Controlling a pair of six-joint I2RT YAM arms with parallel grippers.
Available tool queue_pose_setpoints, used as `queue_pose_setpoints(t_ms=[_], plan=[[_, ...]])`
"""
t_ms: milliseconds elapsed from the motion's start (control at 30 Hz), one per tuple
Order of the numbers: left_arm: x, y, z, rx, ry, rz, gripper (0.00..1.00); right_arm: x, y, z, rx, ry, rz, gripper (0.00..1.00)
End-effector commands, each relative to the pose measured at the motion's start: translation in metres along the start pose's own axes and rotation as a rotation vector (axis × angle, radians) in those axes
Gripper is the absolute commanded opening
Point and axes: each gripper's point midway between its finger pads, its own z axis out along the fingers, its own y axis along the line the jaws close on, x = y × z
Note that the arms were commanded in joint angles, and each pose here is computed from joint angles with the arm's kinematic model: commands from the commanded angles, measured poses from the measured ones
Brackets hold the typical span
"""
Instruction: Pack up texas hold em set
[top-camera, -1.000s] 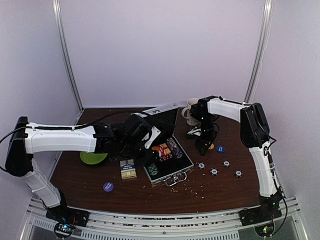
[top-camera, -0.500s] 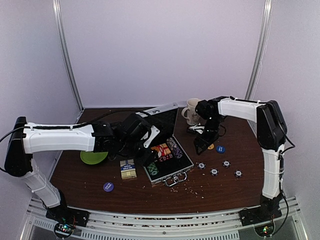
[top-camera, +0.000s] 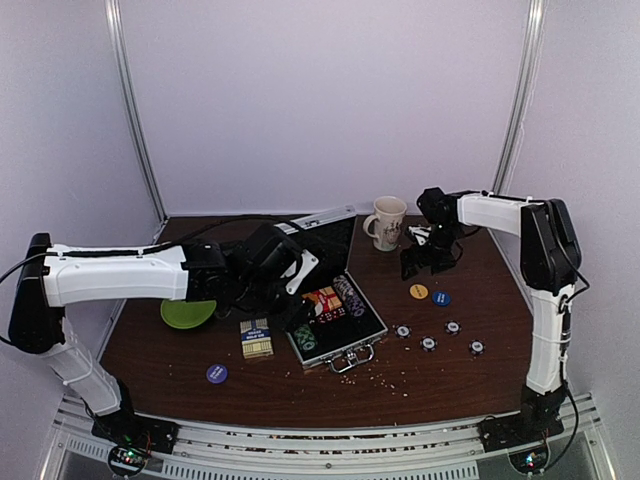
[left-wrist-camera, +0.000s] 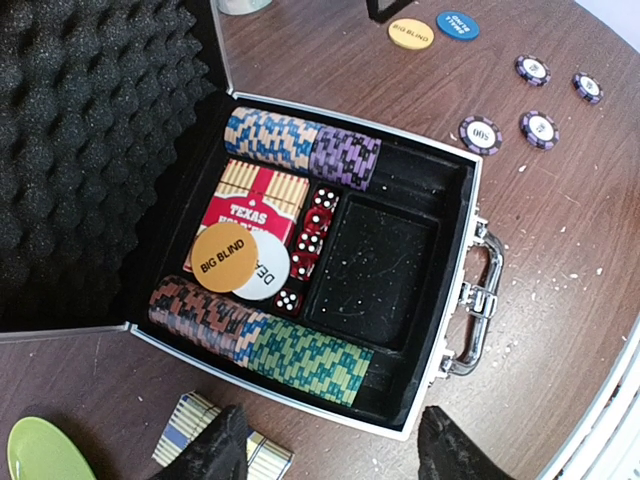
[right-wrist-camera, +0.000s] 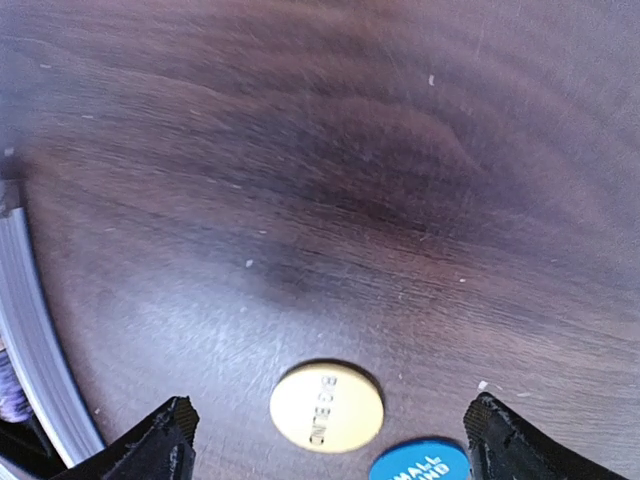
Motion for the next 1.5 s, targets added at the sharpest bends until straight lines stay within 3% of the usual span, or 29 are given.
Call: queue_pose_setpoints(t_ms=[0, 167, 400, 767, 1033, 1200, 1467], plan=[[-0.017, -0.003, -0.016, 0.016, -0.045, -0.017, 0.6, 0.006, 0.004, 0.016, -0.023, 0.053, 0.061, 0.95], [-0.017, -0.003, -0.014, 0.013, -0.039, -0.018, 0.6, 0.028, 0.033, 0.036, -0.201, 0.161, 0.081, 0.93], [-0.015, -0.002, -0.013, 0.005, -0.033, -0.014, 0.6, 0.055, 0.061, 0.048, -0.261, 0.231, 0.007, 0.9], [-0.002, 0.004, -0.011, -0.022, -0.021, -0.02, 0.6, 0.089, 0.093, 0.026, -0.095, 0.195, -0.273, 0.84], [0.003, 0.005, -0.01, -0.02, -0.022, -0.017, 0.6, 0.043, 0.062, -0.018, 0.11, 0.002, -0.317, 0.81], [0.003, 0.004, -0.007, -0.018, -0.023, -0.007, 0.6, 0.053, 0.043, -0.012, 0.194, 0.02, -0.307, 0.85], [0.004, 0.003, -0.007, -0.013, -0.025, -0.013, 0.6, 0.074, 0.036, 0.006, 0.181, 0.115, -0.311, 0.83]])
